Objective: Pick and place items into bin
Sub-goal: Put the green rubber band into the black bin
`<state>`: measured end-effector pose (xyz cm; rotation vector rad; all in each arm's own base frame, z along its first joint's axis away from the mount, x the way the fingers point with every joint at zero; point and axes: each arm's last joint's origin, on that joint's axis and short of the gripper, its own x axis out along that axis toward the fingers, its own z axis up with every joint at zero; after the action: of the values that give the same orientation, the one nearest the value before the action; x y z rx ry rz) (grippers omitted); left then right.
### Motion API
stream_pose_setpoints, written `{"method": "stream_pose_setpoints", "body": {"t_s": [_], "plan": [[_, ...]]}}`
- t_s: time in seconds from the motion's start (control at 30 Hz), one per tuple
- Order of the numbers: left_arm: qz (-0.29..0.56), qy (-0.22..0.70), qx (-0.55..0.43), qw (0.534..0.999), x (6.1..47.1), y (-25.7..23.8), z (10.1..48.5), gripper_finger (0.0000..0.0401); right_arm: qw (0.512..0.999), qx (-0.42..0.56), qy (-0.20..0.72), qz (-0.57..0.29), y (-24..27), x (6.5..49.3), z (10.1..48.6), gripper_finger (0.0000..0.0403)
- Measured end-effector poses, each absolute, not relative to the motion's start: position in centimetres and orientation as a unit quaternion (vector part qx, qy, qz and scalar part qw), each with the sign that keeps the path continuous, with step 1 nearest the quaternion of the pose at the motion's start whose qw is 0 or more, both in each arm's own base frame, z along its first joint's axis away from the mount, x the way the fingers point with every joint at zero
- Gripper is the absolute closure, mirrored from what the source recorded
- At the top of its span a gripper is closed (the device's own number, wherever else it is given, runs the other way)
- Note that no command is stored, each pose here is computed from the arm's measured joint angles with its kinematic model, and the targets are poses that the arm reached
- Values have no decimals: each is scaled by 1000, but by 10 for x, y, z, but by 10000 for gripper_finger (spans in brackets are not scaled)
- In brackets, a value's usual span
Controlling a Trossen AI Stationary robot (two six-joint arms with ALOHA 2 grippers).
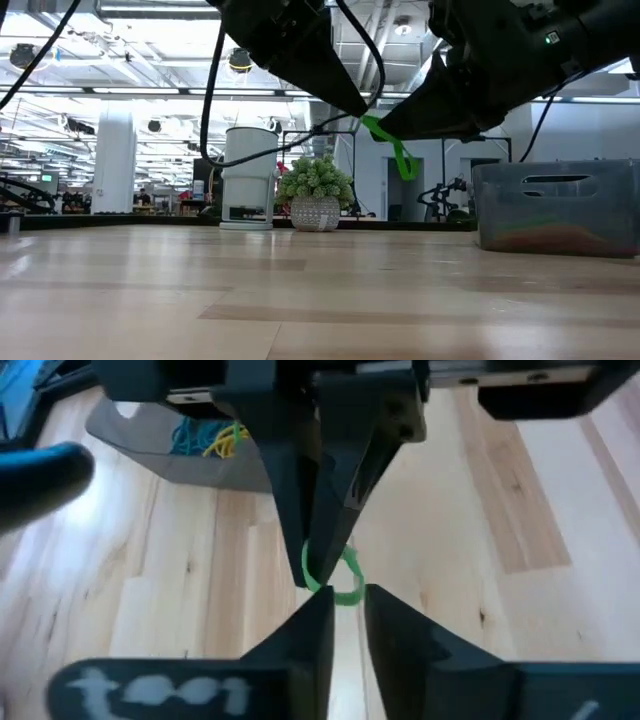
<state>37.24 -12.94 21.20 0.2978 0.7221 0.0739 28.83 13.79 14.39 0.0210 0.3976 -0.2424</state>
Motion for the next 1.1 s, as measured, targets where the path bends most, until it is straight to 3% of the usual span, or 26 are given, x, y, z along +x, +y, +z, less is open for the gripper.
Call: {"method": "stream_pose_setpoints", "body": {"t_s": [0.17, 0.33, 0.57, 0.67, 0.8, 1.1], "plan": [[79, 352, 164, 918, 370, -129, 212, 318, 966, -4, 199, -163, 135, 281, 151, 402], [158, 362, 179, 901, 364, -126, 209, 312, 957, -31, 170, -231, 128, 254, 195, 402], [177, 404, 186, 878, 355, -121, 202, 314, 959, 21, 157, -237, 105, 203, 248, 403], [203, 400, 190, 873, 353, -120, 202, 314, 938, 78, 207, -268, 87, 179, 245, 403], [218, 401, 206, 866, 352, -118, 202, 314, 874, 155, 316, -336, 71, 153, 222, 403], [243, 398, 190, 864, 358, -102, 203, 314, 822, 152, 411, -364, 75, 164, 189, 402]]}}
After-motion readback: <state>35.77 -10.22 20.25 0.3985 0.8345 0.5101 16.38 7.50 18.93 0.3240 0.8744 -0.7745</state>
